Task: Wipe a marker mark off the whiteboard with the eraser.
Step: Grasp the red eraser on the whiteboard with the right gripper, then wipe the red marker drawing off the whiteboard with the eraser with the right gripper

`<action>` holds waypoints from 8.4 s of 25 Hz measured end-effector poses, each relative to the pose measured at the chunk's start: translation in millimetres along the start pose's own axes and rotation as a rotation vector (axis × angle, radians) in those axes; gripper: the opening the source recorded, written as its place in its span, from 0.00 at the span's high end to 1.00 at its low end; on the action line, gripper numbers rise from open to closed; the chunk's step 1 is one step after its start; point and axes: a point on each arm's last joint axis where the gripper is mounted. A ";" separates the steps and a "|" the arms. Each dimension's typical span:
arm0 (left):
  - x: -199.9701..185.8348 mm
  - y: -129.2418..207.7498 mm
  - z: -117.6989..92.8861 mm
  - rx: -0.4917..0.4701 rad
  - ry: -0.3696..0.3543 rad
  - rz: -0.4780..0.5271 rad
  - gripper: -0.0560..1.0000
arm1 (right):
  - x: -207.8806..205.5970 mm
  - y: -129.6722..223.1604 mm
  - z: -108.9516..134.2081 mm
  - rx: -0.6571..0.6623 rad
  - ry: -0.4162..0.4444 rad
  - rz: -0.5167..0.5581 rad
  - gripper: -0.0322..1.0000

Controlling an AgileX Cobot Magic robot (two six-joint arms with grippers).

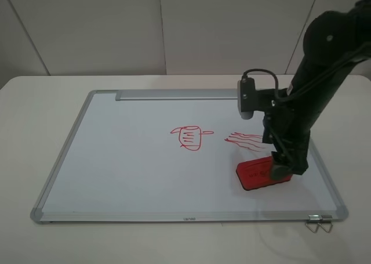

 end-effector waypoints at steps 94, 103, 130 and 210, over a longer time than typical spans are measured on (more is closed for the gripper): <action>0.0 0.0 0.0 0.000 0.000 0.000 0.21 | -12.1 -179.7 -16.6 0.702 0.134 -0.094 0.49; 0.0 0.0 0.0 0.000 0.000 0.000 0.21 | 33.7 -213.5 -30.4 0.814 0.133 -0.011 0.49; 0.0 0.0 0.0 0.000 0.000 0.000 0.21 | 65.4 -203.7 -57.2 0.903 0.077 0.012 0.49; 0.0 0.0 0.0 0.000 0.000 0.000 0.21 | 78.5 -135.9 -31.4 0.929 -0.021 0.201 0.49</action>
Point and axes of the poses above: a point on each arm's last joint axis where the gripper is mounted, x pointing out along that axis toward the gripper, z along the wrist's bending axis when the last joint is at zero, y = z × x, and after that the axes turned 9 degrees about x, right-handed
